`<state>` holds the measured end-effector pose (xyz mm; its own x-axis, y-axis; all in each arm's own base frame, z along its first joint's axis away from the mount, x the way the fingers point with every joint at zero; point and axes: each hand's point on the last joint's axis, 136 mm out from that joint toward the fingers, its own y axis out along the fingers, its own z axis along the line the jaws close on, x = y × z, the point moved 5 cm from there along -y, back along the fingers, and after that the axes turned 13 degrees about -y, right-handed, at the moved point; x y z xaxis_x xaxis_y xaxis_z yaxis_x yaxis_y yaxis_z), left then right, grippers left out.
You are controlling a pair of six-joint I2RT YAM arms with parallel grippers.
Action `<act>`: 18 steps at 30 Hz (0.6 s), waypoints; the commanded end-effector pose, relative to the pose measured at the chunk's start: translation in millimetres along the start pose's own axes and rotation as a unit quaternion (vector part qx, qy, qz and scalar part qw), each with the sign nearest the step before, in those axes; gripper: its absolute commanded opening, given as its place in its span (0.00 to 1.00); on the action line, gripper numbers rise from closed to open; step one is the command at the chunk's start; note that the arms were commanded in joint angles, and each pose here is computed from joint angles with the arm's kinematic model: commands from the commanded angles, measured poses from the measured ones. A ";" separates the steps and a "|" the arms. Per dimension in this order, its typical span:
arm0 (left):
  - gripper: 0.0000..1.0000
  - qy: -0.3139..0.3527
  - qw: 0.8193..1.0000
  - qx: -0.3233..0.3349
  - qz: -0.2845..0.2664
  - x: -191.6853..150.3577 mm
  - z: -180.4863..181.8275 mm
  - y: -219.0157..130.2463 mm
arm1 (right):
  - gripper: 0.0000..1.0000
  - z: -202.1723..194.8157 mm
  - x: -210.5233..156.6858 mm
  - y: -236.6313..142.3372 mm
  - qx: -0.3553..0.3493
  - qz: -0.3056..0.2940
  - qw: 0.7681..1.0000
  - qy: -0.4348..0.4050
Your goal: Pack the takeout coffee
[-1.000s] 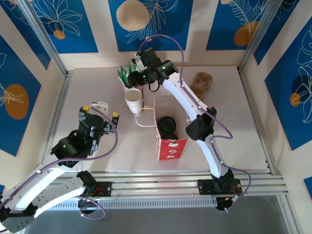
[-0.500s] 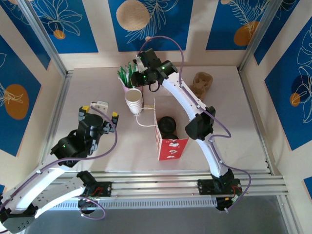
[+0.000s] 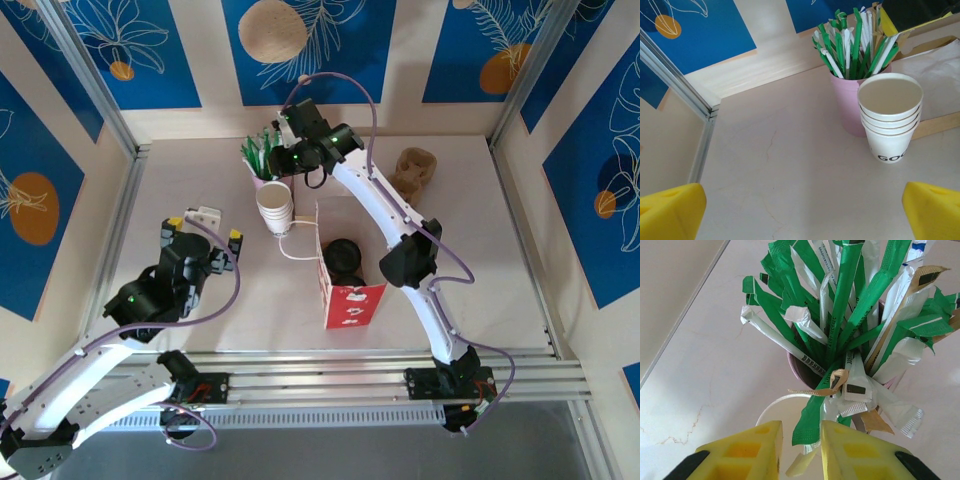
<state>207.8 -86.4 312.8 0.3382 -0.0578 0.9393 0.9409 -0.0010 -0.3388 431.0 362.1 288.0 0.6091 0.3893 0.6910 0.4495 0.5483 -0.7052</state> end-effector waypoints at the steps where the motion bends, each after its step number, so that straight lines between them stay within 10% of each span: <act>1: 1.00 -0.008 1.000 -0.001 -0.003 0.4 2.3 0.1 | 0.27 3.4 2.9 -7.1 -0.004 -0.004 1.000 -0.006; 18: 1.00 -0.012 1.000 -0.001 -0.003 0.8 4.0 -0.1 | 0.18 4.2 7.0 -22.4 -0.017 -0.012 1.000 -0.012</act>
<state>208.6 -85.8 312.2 0.3429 -0.0512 0.9380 0.9391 -0.0060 -0.3437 429.8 358.1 284.1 0.6187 0.4038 0.6739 0.4545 0.5157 -0.7263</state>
